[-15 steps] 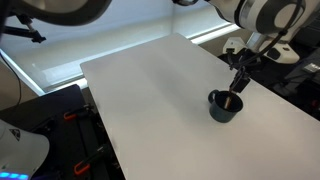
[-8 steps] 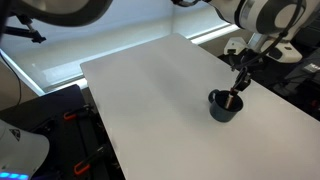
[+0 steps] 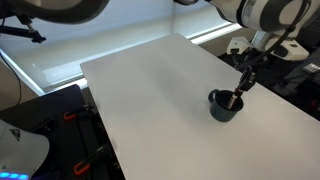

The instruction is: Remove the marker from the mug

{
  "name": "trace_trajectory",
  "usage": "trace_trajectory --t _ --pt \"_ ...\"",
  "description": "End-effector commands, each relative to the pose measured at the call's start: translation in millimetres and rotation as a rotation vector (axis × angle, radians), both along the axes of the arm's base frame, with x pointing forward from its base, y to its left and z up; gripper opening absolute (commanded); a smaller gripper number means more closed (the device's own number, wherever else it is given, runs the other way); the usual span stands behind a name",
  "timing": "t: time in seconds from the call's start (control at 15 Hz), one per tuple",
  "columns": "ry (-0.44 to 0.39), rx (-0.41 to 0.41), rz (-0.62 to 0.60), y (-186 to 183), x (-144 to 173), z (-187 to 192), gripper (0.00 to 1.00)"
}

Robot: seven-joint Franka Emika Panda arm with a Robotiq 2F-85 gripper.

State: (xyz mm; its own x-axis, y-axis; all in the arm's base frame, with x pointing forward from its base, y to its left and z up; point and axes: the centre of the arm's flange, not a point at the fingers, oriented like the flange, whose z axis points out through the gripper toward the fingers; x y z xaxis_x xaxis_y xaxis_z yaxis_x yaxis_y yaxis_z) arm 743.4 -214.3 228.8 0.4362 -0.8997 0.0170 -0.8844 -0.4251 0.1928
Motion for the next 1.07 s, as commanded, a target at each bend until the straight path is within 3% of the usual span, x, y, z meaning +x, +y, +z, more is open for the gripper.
trace_trajectory --t 0.0,0.47,1.0 --pt "-0.022 -0.018 -0.012 3.1 -2.5 -1.6 0.05" --pt "-0.051 -0.005 -0.056 -8.0 2.6 12.8 0.05" --pt "-0.187 -0.015 -0.116 -28.6 11.3 58.0 0.05"
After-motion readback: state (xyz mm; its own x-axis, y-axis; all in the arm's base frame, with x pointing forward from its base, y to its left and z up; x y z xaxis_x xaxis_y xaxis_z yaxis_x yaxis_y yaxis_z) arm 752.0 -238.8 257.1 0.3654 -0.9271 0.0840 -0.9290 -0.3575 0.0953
